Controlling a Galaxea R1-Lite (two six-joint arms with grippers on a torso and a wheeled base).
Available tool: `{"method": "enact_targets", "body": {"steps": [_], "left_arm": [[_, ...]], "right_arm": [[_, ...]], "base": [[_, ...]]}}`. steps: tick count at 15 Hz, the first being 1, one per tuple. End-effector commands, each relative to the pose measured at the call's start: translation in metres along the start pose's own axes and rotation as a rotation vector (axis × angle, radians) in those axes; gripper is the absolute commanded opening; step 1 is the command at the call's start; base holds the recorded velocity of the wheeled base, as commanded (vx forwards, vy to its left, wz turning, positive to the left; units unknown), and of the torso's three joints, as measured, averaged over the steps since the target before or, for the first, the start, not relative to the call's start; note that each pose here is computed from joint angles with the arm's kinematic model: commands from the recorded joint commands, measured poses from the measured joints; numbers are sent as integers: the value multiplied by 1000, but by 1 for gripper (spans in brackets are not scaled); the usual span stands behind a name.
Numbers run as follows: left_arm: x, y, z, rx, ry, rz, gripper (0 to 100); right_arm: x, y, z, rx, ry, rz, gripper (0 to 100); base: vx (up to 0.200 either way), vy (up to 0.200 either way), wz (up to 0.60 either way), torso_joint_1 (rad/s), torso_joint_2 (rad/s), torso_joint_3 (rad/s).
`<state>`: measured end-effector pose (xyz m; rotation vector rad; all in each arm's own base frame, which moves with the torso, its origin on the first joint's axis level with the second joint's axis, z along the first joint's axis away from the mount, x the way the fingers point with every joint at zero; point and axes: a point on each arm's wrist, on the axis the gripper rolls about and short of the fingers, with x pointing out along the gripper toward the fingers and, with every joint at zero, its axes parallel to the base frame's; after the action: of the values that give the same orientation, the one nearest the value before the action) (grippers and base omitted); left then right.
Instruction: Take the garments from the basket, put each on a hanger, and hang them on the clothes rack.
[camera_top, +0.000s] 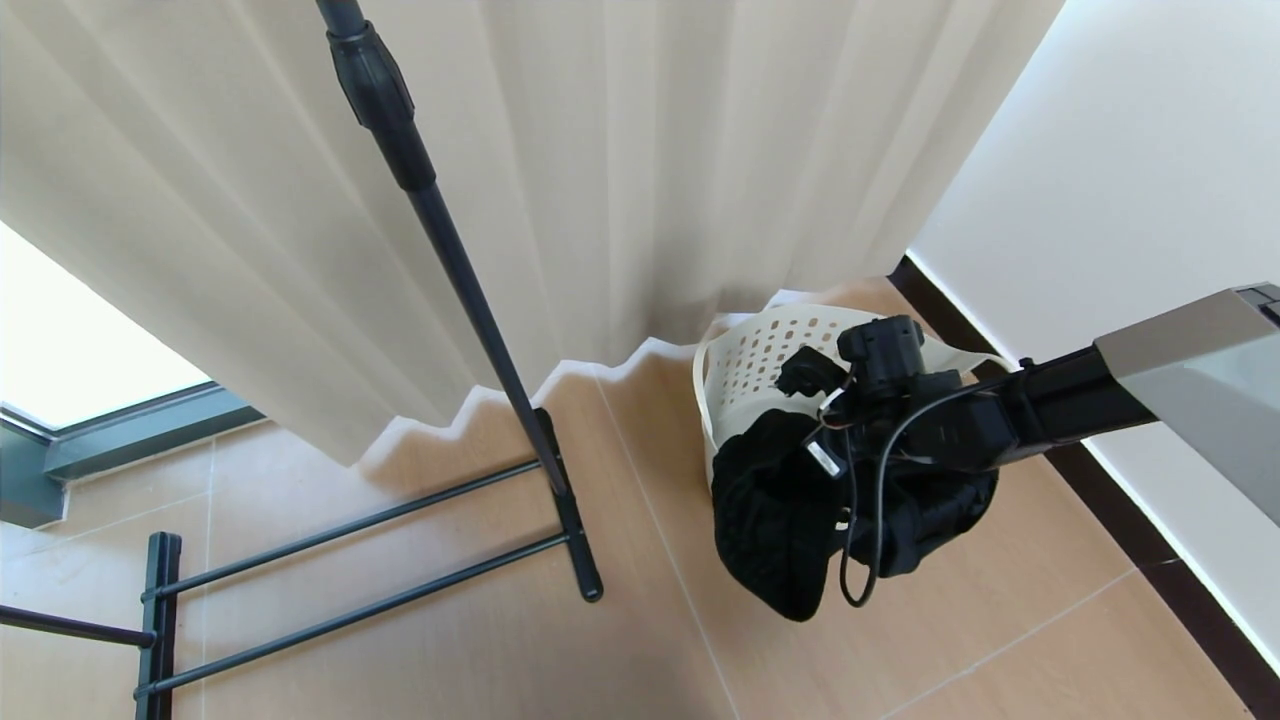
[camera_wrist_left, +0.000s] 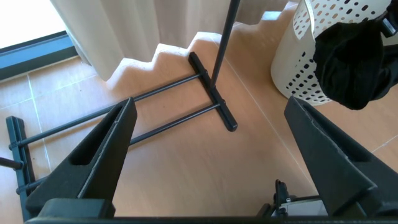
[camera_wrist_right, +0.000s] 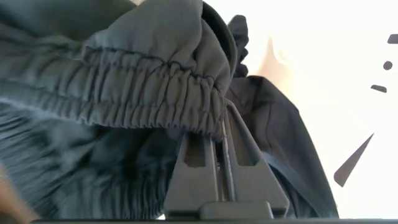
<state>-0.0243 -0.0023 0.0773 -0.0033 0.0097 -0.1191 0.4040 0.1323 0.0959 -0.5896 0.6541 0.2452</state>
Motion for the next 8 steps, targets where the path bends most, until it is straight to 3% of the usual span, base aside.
{"method": "enact_targets", "body": {"steps": [1, 4, 8], "left_arm": [[0, 0, 0, 0, 1, 0, 100], [0, 0, 0, 0, 1, -2, 100], [0, 0, 0, 0, 1, -2, 100]], "right_arm": [[-49, -2, 10, 8, -70, -1, 0], [-126, 1, 7, 23, -185, 6, 0], [-203, 8, -1, 23, -336, 27, 0]], "base": [[0, 0, 0, 0, 0, 0], [0, 0, 0, 0, 0, 0], [0, 0, 0, 0, 0, 0]]}}
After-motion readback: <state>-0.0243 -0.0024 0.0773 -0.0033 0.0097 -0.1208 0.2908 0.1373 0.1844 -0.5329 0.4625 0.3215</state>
